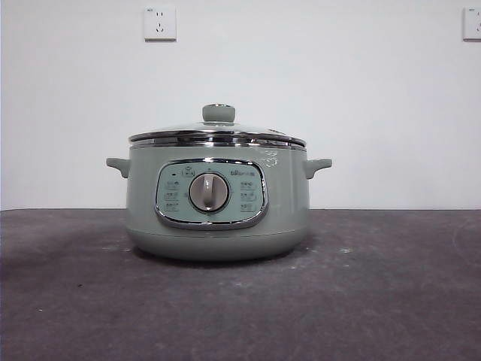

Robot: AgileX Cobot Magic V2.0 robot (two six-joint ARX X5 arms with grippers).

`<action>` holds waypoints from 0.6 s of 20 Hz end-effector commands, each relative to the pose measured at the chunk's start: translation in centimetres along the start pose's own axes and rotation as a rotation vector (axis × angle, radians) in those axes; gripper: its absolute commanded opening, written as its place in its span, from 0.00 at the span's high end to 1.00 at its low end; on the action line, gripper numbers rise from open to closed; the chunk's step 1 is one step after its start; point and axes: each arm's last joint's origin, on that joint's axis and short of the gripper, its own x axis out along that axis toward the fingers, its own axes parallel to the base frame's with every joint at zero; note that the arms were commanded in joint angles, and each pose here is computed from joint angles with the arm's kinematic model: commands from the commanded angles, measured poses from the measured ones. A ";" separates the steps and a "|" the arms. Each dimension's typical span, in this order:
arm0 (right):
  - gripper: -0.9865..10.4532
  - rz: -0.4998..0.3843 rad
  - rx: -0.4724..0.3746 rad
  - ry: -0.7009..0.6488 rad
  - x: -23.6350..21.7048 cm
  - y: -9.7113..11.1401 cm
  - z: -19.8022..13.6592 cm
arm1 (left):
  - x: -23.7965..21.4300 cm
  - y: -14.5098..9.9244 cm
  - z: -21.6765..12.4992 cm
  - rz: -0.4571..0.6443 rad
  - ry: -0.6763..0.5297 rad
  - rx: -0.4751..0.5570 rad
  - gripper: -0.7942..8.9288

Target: Pick up the pumpkin,open the lid,put the pumpkin in the pot,close the lid

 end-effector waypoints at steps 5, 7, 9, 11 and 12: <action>0.91 -0.002 0.009 0.018 0.0 0.0 -0.3 | -1.5 -1.5 -12.1 0.120 0.006 -0.013 0.92; 0.91 -0.002 0.009 0.018 0.0 0.0 -0.3 | -1.7 -1.8 -15.1 0.161 0.054 -0.040 0.92; 0.91 -0.002 0.009 0.018 0.0 0.0 -0.3 | -1.7 -2.1 -17.5 0.189 0.102 -0.047 0.92; 0.91 -0.002 0.009 0.016 -0.1 0.0 -0.3 | -1.8 -2.4 -19.7 0.184 0.141 -0.050 0.92; 0.91 -0.002 0.009 0.016 -0.1 0.0 -0.3 | -1.8 -2.5 -20.6 0.186 0.155 -0.050 0.92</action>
